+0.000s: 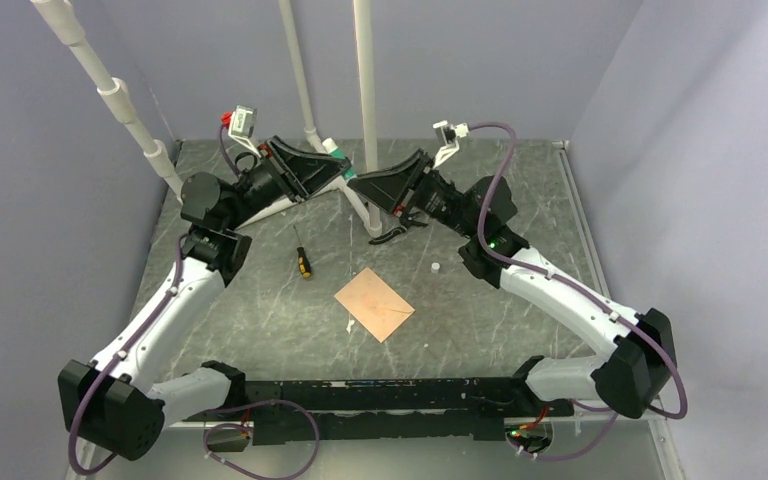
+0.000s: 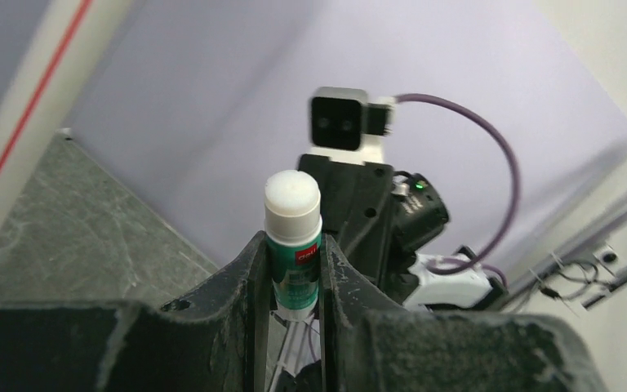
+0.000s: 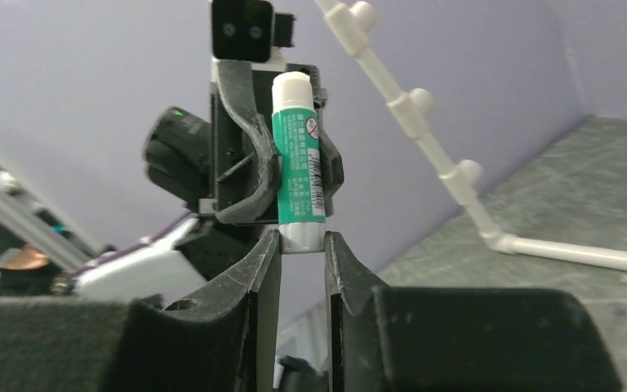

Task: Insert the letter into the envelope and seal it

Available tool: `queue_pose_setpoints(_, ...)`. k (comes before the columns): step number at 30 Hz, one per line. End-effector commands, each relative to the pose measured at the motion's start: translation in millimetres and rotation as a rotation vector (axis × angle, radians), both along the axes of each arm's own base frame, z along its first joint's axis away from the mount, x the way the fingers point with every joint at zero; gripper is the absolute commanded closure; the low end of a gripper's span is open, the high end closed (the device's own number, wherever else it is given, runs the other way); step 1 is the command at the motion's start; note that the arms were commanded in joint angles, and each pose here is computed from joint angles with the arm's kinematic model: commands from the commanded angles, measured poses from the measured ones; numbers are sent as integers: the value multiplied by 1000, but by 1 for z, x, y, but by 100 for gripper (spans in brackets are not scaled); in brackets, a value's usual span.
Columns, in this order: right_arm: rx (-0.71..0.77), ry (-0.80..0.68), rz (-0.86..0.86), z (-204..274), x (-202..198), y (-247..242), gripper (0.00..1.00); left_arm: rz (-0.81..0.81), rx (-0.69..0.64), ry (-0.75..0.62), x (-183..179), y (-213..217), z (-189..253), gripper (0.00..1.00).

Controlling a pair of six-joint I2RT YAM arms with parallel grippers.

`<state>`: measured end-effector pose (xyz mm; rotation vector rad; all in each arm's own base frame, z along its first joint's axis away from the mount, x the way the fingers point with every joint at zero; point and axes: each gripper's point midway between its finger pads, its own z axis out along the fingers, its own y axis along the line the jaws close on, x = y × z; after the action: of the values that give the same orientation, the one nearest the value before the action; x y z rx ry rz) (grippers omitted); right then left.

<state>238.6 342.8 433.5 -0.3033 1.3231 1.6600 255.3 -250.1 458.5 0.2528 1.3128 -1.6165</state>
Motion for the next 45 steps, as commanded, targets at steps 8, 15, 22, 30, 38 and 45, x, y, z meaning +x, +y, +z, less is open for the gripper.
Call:
queue_pose_setpoints(8,-742,-602,-507,-59,64,-2,100,348,189,139,44,28,-32,98)
queue_pose_setpoints(15,-714,-518,-528,-50,63,-2,59,422,307,52,47,38,-38,98)
queue_pose_setpoints(22,-347,-299,-176,-2,-3,-19,29,188,244,-100,12,12,-11,98)
queue_pose_setpoints(30,9,21,-28,22,-20,-35,17,18,107,-122,-19,3,29,97)
queue_pose_setpoints(38,203,25,175,50,-33,-23,28,-118,11,-140,-37,-2,50,98)
queue_pose_setpoints(45,198,-25,212,62,-38,-19,64,-83,14,-148,-38,2,52,98)
